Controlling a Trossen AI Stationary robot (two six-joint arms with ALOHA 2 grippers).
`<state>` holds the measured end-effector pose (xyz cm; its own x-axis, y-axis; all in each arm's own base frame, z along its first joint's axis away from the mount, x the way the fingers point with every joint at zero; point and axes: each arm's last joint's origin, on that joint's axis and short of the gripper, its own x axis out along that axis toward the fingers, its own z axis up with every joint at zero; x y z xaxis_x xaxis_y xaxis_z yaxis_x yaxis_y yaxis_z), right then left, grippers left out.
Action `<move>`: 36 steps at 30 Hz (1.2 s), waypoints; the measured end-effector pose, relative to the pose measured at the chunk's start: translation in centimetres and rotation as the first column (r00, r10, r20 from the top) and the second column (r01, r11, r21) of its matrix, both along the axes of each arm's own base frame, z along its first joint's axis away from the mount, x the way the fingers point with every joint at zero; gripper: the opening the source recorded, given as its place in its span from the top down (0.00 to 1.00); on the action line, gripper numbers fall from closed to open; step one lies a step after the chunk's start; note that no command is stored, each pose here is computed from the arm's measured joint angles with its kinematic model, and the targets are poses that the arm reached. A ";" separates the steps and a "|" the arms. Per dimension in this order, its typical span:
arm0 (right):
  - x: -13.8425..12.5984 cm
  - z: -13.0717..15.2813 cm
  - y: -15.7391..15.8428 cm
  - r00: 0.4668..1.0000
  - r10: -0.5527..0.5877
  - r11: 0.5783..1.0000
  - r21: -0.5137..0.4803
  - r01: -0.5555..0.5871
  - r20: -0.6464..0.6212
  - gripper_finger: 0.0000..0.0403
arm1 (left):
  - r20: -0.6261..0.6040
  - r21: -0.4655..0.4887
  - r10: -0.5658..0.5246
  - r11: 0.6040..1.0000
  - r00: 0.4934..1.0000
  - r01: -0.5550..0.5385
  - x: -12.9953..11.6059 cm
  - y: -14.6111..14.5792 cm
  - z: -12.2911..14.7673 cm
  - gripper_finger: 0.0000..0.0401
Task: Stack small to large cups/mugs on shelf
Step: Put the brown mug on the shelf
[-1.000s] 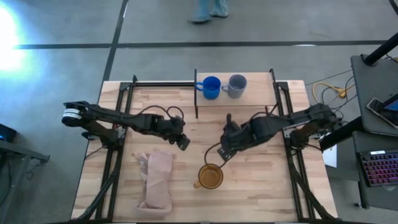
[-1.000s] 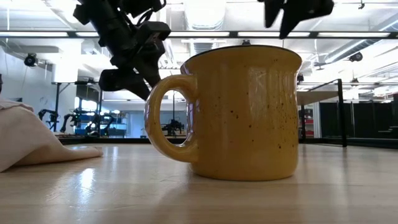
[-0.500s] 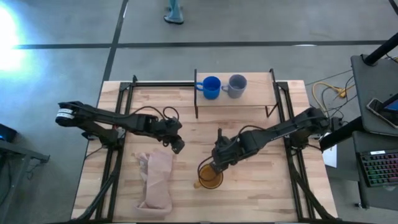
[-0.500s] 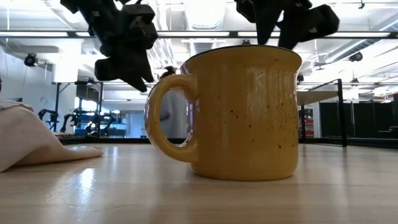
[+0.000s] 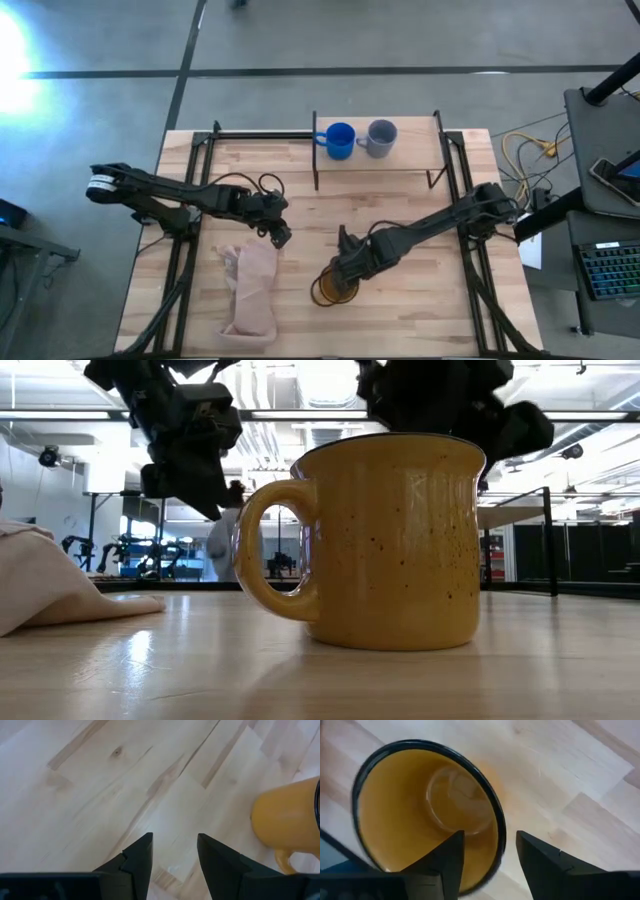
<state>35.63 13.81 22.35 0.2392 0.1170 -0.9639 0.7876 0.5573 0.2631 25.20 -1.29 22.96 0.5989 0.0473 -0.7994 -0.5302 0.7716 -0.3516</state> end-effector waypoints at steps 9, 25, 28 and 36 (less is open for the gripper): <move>1.2 -3.3 0.3 0.999 -0.028 0.999 -0.041 0.026 -0.045 0.58 | -0.006 0.025 -0.037 0.999 0.999 0.037 0.0 0.0 -0.1 0.65; 1.4 -2.7 -0.2 0.998 -0.062 0.997 -0.052 0.061 -0.014 0.81 | -0.040 0.059 -0.079 0.995 0.996 0.082 -0.3 0.0 -0.4 0.65; 1.2 -2.7 -0.3 0.999 -0.037 0.997 -0.066 0.034 -0.039 0.89 | -0.040 0.059 -0.079 0.995 0.996 0.081 -0.3 0.0 -0.4 0.65; 0.4 -2.2 -1.0 0.995 -0.043 0.995 -0.094 0.034 -0.095 0.96 | -0.055 0.060 -0.077 0.995 0.995 0.081 -0.5 0.0 -0.9 0.65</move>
<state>36.02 12.80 20.10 0.1471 0.0187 -0.9890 0.8283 0.5442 0.1335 24.71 -1.25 22.07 0.5600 0.0523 -0.8269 -0.4833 0.8312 -0.2747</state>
